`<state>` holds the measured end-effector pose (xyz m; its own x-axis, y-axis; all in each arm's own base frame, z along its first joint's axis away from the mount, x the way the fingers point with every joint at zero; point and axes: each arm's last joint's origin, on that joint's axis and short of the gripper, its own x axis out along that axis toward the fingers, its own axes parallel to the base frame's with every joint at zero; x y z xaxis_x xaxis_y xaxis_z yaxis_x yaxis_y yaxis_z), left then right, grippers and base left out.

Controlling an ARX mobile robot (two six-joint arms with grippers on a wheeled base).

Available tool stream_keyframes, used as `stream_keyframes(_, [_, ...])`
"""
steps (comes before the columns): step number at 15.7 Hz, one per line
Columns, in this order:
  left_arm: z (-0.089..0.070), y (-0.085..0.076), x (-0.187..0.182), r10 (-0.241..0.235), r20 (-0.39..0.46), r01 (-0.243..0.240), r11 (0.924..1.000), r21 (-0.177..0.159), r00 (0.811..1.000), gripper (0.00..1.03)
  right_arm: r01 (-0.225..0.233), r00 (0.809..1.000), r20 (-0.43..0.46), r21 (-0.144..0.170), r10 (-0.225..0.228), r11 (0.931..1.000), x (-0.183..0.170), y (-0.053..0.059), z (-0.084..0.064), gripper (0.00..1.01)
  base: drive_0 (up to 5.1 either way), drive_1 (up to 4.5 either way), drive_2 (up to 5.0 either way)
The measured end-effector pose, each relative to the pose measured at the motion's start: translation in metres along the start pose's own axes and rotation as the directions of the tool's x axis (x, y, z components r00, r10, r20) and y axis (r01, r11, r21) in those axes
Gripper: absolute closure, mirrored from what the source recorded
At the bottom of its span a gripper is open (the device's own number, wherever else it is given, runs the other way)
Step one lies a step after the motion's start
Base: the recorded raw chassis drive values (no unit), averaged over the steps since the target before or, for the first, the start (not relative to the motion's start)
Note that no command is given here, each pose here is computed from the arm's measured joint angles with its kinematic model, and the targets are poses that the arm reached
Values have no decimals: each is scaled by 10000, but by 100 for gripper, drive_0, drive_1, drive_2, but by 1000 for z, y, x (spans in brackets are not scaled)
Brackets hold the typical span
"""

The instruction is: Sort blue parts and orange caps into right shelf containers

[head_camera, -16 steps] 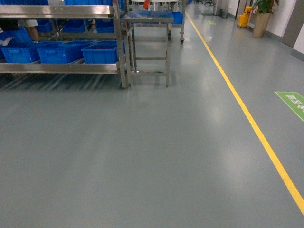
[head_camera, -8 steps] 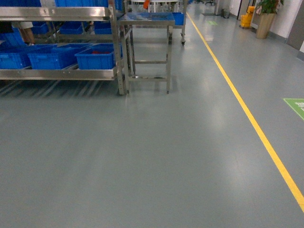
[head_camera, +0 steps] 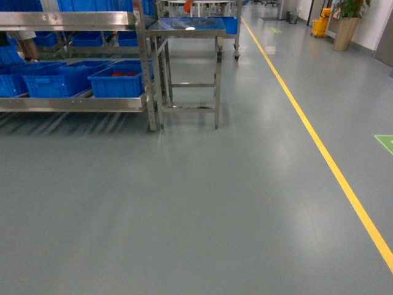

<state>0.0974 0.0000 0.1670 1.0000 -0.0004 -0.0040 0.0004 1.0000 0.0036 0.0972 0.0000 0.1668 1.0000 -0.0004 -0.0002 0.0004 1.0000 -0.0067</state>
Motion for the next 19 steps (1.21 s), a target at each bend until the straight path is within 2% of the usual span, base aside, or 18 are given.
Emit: stream_keyframes(19, [0, 0, 0, 4, 19, -4, 10000, 0, 10000, 59, -4, 10000, 27, 0, 4, 10000, 0, 0, 0, 56, -150, -150, -150])
